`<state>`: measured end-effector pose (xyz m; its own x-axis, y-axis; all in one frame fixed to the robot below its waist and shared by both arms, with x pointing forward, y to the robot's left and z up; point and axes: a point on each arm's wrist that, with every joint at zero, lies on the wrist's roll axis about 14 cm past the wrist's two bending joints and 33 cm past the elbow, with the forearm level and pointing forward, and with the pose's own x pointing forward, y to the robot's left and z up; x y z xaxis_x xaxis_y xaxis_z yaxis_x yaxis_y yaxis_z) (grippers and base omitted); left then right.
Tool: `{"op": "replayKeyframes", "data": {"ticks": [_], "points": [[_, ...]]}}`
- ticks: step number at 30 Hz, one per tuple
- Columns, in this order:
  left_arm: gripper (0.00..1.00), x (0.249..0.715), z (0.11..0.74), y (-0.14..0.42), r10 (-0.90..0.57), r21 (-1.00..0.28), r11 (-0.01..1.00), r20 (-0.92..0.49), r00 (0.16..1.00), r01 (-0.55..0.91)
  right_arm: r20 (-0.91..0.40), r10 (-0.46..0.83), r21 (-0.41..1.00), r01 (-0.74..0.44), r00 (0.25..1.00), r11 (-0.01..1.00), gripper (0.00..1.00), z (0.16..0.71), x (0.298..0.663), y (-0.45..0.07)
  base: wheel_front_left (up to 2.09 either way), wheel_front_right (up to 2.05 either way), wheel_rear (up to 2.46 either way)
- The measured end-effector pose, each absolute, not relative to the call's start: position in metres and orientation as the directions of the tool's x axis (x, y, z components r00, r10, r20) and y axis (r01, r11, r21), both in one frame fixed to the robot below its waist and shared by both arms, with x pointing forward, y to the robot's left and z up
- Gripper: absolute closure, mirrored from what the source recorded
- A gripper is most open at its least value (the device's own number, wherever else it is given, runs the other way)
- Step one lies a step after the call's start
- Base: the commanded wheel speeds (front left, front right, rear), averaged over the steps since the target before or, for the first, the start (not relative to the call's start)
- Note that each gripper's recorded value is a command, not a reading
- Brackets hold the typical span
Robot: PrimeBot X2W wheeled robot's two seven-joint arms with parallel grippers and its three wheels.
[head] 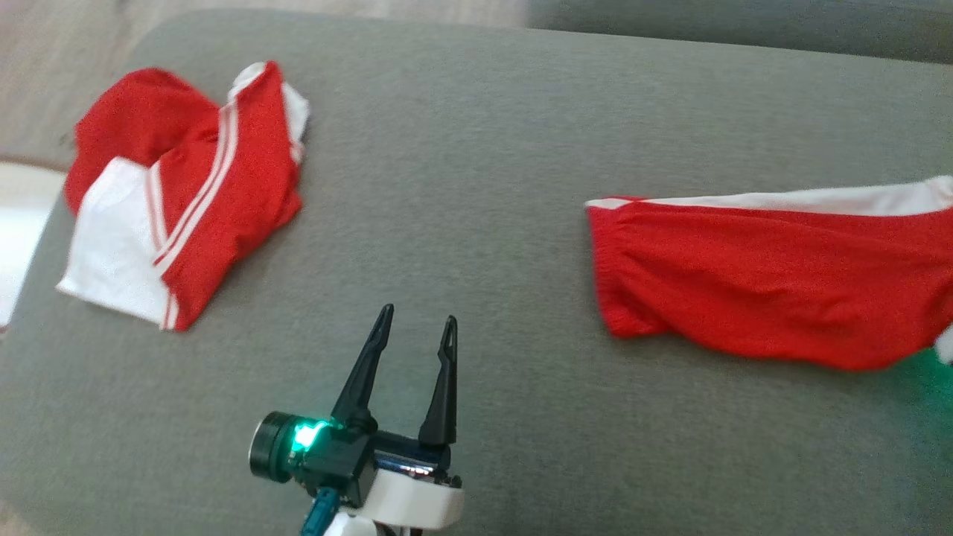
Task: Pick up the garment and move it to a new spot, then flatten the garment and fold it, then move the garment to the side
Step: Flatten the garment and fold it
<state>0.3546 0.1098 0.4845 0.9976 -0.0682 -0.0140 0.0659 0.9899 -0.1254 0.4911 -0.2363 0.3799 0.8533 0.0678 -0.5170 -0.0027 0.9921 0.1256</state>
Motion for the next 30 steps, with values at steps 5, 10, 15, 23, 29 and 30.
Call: {"op": "replayKeyframes", "data": {"ticks": [5,10,15,23,29,30], "points": [[0.0,0.359,0.487,0.088,-0.15,-0.133,0.98,0.001,0.989,0.149,-0.494,-0.058,0.07,0.106,0.867,0.992,1.0,0.396,0.471,-0.296,0.0,0.0,0.0],[0.0,0.36,0.483,0.072,-0.206,-0.136,0.97,-0.007,0.979,0.203,-0.459,-0.094,0.064,0.138,0.883,0.988,1.0,0.412,0.461,-0.314,0.0,0.0,0.0],[0.0,0.356,0.484,0.067,-0.231,-0.137,0.964,-0.005,0.973,0.228,-0.365,-0.012,0.106,0.055,0.931,0.993,1.0,0.441,0.475,-0.283,0.0,0.0,0.0],[0.0,0.341,0.487,0.074,-0.208,-0.148,0.967,-0.001,0.978,0.206,-0.225,0.241,0.162,-0.208,0.944,0.965,1.0,0.493,0.492,-0.178,0.0,0.0,0.0],[0.0,0.327,0.483,0.085,-0.171,-0.151,0.974,-0.012,0.985,0.167,-0.206,0.451,0.208,-0.411,0.868,0.888,1.0,0.504,0.478,-0.082,0.0,0.0,0.0],[0.0,0.326,0.484,0.087,-0.164,-0.15,0.976,-0.011,0.986,0.161,-0.214,0.48,0.213,-0.439,0.851,0.873,1.0,0.502,0.473,-0.068,0.0,0.0,0.0]]}}
